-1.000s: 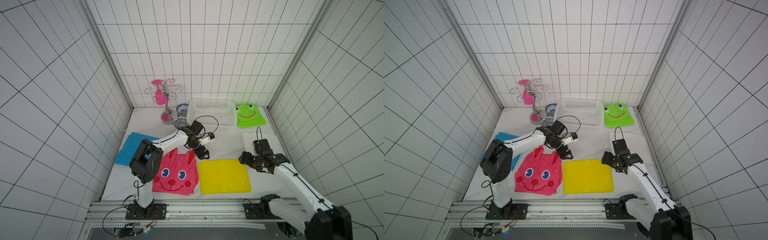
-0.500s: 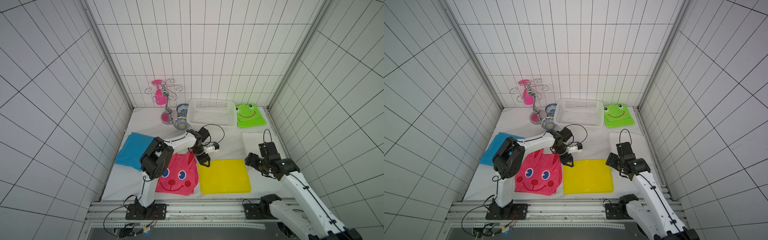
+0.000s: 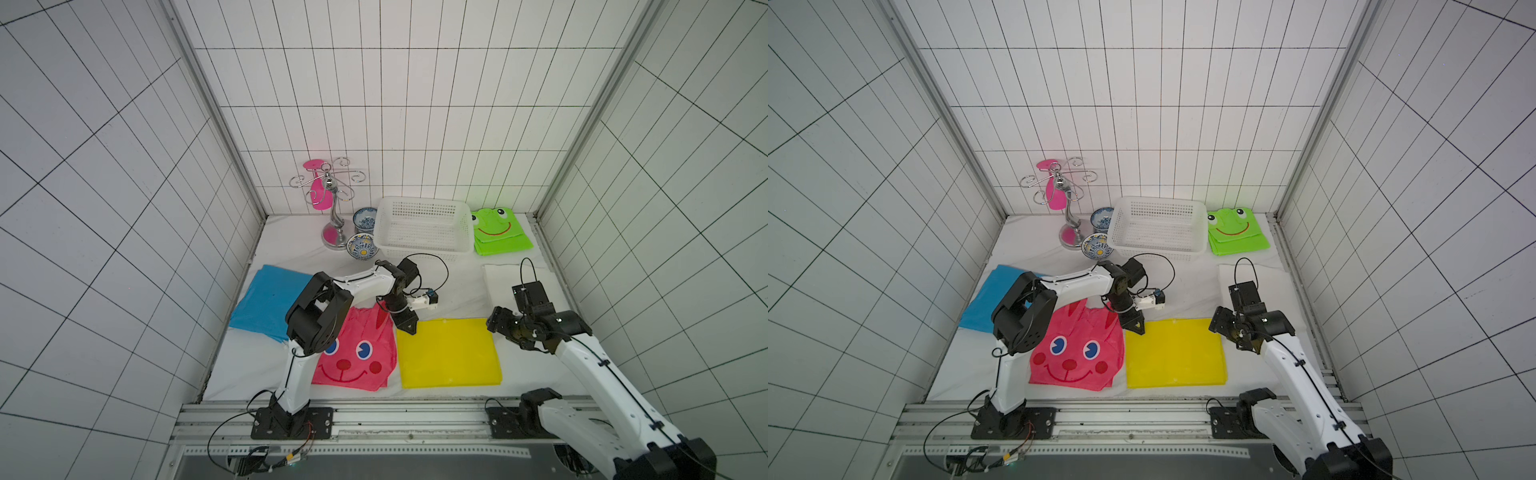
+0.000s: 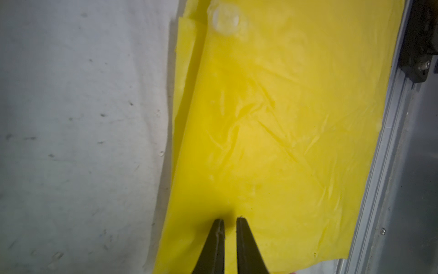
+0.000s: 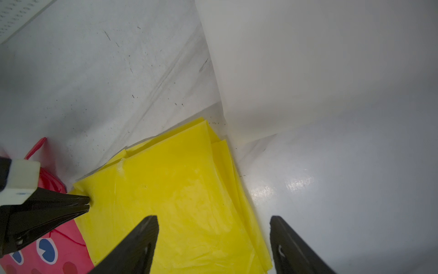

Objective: Put the folded raincoat in the basket
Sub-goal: Adjust the raincoat at the center of the board.

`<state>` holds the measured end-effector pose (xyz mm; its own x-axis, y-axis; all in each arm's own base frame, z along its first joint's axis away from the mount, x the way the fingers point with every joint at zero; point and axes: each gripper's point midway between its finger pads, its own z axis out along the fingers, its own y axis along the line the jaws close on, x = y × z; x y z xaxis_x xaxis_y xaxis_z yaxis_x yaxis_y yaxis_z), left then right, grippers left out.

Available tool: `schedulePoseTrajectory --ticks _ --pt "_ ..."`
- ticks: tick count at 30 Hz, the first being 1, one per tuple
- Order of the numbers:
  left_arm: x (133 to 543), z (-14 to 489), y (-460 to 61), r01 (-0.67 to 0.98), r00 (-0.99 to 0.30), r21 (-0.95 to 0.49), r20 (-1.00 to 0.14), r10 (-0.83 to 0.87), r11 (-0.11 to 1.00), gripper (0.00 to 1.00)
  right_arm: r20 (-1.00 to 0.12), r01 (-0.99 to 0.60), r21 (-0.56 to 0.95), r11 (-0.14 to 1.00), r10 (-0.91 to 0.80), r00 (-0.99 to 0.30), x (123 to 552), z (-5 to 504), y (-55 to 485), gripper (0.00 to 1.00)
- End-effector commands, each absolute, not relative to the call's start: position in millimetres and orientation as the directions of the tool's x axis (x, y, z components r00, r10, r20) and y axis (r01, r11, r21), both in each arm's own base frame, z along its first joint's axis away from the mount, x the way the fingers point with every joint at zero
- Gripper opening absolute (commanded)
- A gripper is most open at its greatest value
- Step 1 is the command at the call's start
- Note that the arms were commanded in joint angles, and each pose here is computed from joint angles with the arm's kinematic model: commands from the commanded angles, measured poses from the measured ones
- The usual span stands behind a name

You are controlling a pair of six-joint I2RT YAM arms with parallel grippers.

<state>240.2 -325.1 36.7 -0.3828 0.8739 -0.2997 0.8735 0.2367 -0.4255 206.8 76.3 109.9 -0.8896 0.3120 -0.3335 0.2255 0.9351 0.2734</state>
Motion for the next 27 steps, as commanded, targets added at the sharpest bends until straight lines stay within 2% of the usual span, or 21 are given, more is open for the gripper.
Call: schedulePoseTrajectory --ticks 1,3,4,7,10,15,22,25,27 --pt "255 72 -332 0.914 -0.343 -0.354 -0.404 0.848 0.201 0.48 -0.328 0.208 0.312 0.927 0.311 -0.892 214 121 87 0.78" --pt "265 79 -336 0.925 -0.335 -0.324 -0.445 0.83 0.199 0.63 -0.295 0.226 0.301 0.926 0.316 -0.901 212 117 87 0.78" --pt "269 80 -340 0.93 -0.326 -0.312 -0.462 0.825 0.193 0.65 -0.289 0.231 0.298 0.926 0.318 -0.903 212 116 87 0.77" --pt "279 73 -353 0.939 -0.305 -0.297 -0.489 0.817 0.172 0.66 -0.299 0.289 0.264 0.92 0.363 -0.883 215 112 78 0.74" --pt "281 53 -361 0.935 -0.301 -0.312 -0.451 0.84 0.167 0.65 -0.27 0.358 0.212 0.91 0.406 -0.873 214 111 71 0.73" --pt "274 33 -364 0.931 -0.284 -0.334 -0.417 0.864 0.145 0.62 -0.288 0.4 0.232 0.887 0.456 -0.842 219 112 70 0.73" --pt "258 28 -358 0.91 -0.276 -0.4 -0.381 0.882 0.111 0.35 -0.286 0.4 0.223 0.889 0.452 -0.845 223 110 71 0.73" --pt "254 39 -358 0.909 -0.266 -0.407 -0.394 0.879 0.093 0.19 -0.276 0.398 0.231 0.888 0.452 -0.849 225 107 74 0.72" --pt "255 43 -357 0.913 -0.265 -0.397 -0.402 0.877 0.094 0.11 -0.275 0.395 0.232 0.889 0.45 -0.85 226 105 75 0.72"
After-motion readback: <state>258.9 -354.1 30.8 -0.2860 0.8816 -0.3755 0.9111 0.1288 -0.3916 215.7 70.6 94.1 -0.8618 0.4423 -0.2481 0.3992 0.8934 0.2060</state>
